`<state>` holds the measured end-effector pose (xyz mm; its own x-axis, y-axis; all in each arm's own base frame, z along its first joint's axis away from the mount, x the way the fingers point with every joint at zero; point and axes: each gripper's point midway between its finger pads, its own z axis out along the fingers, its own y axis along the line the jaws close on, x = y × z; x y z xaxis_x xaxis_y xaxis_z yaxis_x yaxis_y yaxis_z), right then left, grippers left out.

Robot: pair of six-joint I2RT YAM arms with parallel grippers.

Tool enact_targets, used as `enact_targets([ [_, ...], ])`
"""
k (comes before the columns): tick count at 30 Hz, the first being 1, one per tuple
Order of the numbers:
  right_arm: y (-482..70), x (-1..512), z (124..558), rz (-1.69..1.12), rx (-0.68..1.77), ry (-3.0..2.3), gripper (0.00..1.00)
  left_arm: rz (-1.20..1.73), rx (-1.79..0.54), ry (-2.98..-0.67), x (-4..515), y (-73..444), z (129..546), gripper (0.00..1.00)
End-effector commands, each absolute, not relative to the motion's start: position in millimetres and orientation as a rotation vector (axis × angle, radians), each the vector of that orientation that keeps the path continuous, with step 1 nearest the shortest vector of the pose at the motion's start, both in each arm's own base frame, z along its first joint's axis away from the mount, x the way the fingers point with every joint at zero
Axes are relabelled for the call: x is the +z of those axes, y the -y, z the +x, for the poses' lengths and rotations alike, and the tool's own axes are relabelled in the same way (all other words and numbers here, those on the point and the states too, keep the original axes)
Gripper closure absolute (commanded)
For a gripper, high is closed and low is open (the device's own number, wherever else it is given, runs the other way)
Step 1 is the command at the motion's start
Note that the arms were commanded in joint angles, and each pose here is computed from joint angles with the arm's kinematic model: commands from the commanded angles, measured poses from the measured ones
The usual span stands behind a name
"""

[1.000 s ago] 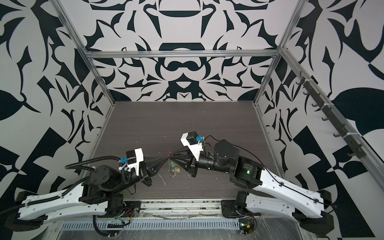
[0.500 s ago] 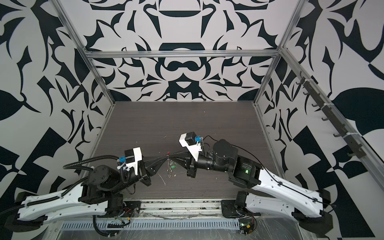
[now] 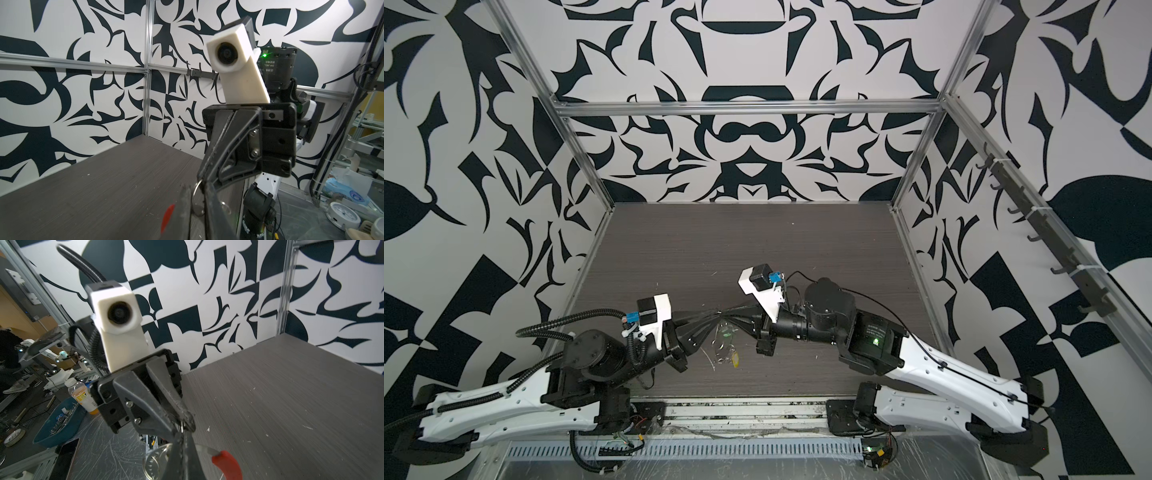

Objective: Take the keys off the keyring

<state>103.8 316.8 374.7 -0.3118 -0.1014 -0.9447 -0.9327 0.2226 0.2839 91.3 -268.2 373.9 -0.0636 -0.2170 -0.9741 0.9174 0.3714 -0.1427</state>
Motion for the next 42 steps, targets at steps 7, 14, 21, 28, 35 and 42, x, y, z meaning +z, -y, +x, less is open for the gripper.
enact_targets([
  [7,-292,383,100,-1.039,1.086,-1.707,1.0,0.724,-1.09,-1.33,380,236,84,0.68],
  [14,-295,383,84,-1.212,1.09,-1.724,1.0,0.928,-1.088,-1.397,370,253,66,0.63],
  [21,-303,380,70,-1.349,1.132,-1.739,1.0,1.044,-1.083,-1.421,364,269,58,0.64],
  [28,-303,381,67,-1.373,1.134,-1.743,1.0,1.075,-1.068,-1.455,358,273,58,0.66],
  [35,-305,380,66,-1.396,1.134,-1.758,1.0,1.088,-1.077,-1.447,360,274,55,0.7],
  [42,-308,379,68,-1.4,1.128,-1.76,1.0,1.118,-1.102,-1.438,361,279,50,0.77],
])
